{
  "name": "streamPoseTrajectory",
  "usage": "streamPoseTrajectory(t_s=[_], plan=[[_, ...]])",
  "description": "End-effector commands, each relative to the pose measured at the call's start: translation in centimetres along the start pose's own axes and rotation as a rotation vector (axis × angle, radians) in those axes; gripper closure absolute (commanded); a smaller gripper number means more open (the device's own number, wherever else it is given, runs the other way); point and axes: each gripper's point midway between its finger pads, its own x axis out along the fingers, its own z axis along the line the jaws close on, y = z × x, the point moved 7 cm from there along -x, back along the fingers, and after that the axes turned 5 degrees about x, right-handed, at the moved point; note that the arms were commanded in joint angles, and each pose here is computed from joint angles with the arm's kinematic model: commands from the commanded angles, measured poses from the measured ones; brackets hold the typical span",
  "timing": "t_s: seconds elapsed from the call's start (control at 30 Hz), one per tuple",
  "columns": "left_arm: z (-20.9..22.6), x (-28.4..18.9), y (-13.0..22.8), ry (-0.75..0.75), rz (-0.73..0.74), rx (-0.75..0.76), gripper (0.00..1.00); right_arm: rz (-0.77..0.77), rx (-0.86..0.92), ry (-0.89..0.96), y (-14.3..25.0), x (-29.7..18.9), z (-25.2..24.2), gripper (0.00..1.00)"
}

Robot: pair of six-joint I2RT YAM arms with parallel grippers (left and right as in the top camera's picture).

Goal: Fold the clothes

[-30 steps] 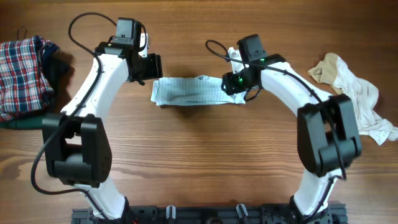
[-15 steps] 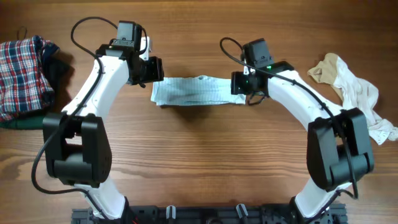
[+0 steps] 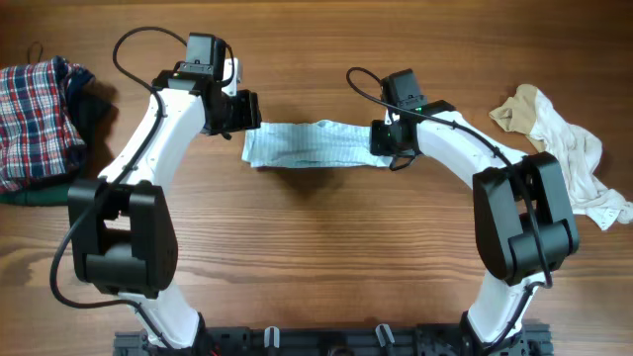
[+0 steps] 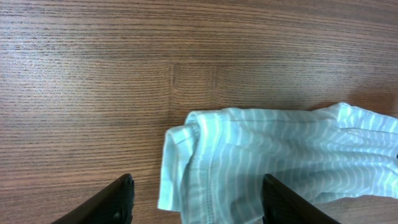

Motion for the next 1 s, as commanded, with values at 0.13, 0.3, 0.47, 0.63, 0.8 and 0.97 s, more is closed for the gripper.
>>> streamPoseTrajectory(t_s=[0.13,0.3,0.47,0.63,0.8,0.97], plan=[[0.1,0.0,0.3,0.011,0.008,0.001,0.39,0.094,-0.001,0.106,0.9,1.3,-3.0,0.96],[0.1,0.0,0.3,0.011,0.008,0.001,0.39,0.097,0.053,0.128,-0.3,0.2,-6.9,0.95],[0.1,0.0,0.3,0.011,0.008,0.001,0.40,0.098,0.099,0.142,-0.7,0.0,-9.2,0.96],[0.1,0.0,0.3,0.011,0.008,0.001,0.40,0.091,0.100,0.147,-1.7,-1.1,-10.3,0.96],[0.1,0.0,0.3,0.011,0.008,0.001,0.42,0.060,0.066,0.172,-3.0,-3.3,-10.4,0.96],[0.1,0.0,0.3,0.011,0.008,0.001,0.41,0.054,0.102,0.174,-3.0,-3.3,-10.4,0.79]])
